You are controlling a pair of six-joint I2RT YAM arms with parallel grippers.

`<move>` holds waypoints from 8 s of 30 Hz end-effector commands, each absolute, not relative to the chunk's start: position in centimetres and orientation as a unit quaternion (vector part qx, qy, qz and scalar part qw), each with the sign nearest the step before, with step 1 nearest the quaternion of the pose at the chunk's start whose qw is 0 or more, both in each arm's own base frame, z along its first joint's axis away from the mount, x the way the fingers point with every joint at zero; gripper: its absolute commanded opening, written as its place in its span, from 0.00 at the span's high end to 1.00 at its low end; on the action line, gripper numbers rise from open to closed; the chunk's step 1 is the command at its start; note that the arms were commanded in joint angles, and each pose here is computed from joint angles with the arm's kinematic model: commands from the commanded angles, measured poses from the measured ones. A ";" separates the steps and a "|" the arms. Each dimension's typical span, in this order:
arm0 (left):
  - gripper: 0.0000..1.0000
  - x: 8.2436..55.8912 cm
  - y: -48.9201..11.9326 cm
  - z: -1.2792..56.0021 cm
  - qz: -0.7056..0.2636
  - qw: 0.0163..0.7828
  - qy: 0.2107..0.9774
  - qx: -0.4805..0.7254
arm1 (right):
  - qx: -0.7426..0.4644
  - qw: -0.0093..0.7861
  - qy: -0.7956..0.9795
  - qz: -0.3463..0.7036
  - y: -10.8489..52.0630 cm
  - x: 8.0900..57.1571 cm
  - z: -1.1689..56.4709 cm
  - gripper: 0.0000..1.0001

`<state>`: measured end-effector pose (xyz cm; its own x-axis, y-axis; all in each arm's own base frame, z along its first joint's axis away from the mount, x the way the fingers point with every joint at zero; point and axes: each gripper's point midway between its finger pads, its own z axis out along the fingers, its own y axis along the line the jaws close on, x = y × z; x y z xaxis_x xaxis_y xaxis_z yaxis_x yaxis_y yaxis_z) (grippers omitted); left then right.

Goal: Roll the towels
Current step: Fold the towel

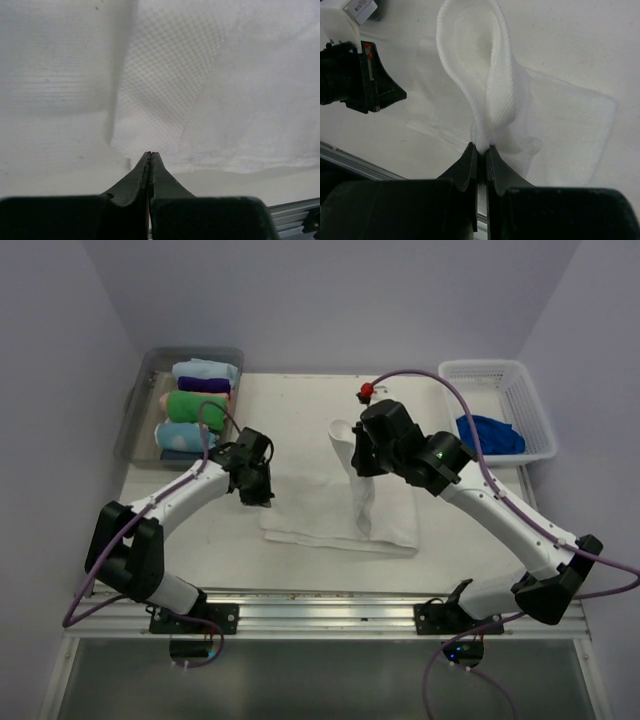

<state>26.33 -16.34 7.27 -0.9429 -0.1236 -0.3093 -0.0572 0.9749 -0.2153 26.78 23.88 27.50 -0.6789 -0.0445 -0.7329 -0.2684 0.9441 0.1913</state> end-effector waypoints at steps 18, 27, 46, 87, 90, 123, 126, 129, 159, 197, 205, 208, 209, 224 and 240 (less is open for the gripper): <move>1.00 26.1 -15.0 2.3 -0.126 0.114 0.982 -0.087 | -0.142 0.349 0.904 0.204 36.7 28.2 22.3 1.00; 1.00 25.3 -13.9 2.3 -0.114 0.114 0.983 -0.090 | -0.151 0.325 0.914 0.192 40.9 28.4 17.4 1.00; 1.00 27.6 -12.4 10.5 -0.141 0.181 0.966 -0.122 | -0.148 0.364 0.896 0.205 37.7 27.8 21.1 0.32; 0.59 36.6 -14.3 8.0 -0.089 0.206 0.970 -0.098 | 0.015 0.285 0.957 0.055 17.4 29.5 12.4 0.86; 0.72 36.5 -15.0 8.0 -0.109 0.199 0.970 -0.089 | 0.017 0.284 0.957 0.052 17.3 29.5 12.2 0.86; 1.00 35.8 -14.8 11.2 -0.114 0.216 0.964 -0.101 | 0.030 0.284 0.957 0.040 16.0 29.3 12.0 0.82; 1.00 36.1 -15.1 13.0 -0.121 0.231 0.960 -0.101 | 0.029 0.282 0.958 0.036 16.0 29.3 11.6 0.82; 1.00 36.6 -15.1 14.5 -0.126 0.247 0.955 -0.105 | 0.035 0.281 0.959 0.024 15.6 29.5 10.9 0.82; 1.00 41.5 -16.3 12.6 -0.107 0.244 0.960 -0.090 | 0.094 0.223 0.970 0.020 12.4 28.9 4.8 0.38; 0.30 45.7 -15.4 14.1 -0.048 0.270 0.955 -0.114 | 0.122 0.229 0.966 -0.014 9.4 28.3 4.2 0.54; 0.44 41.4 -18.5 16.6 -0.058 0.312 0.945 -0.076 | 0.123 0.294 0.948 0.010 9.9 29.4 9.7 0.67; 0.59 39.2 -22.0 14.1 -0.101 0.273 0.956 -0.030 | 0.109 0.281 0.953 0.026 11.3 30.6 9.2 0.85; 0.66 38.8 -23.1 13.3 -0.120 0.260 0.958 -0.019 | 0.103 0.282 0.953 0.034 11.9 31.1 9.1 0.88; 0.79 34.8 -17.0 0.9 -0.094 0.132 0.986 -0.049 | 0.114 0.198 0.973 -0.004 10.5 33.1 1.7 0.99; 0.75 32.4 -19.0 7.0 -0.105 0.166 0.980 -0.028 | 0.102 0.248 0.963 0.038 10.7 32.4 6.5 0.96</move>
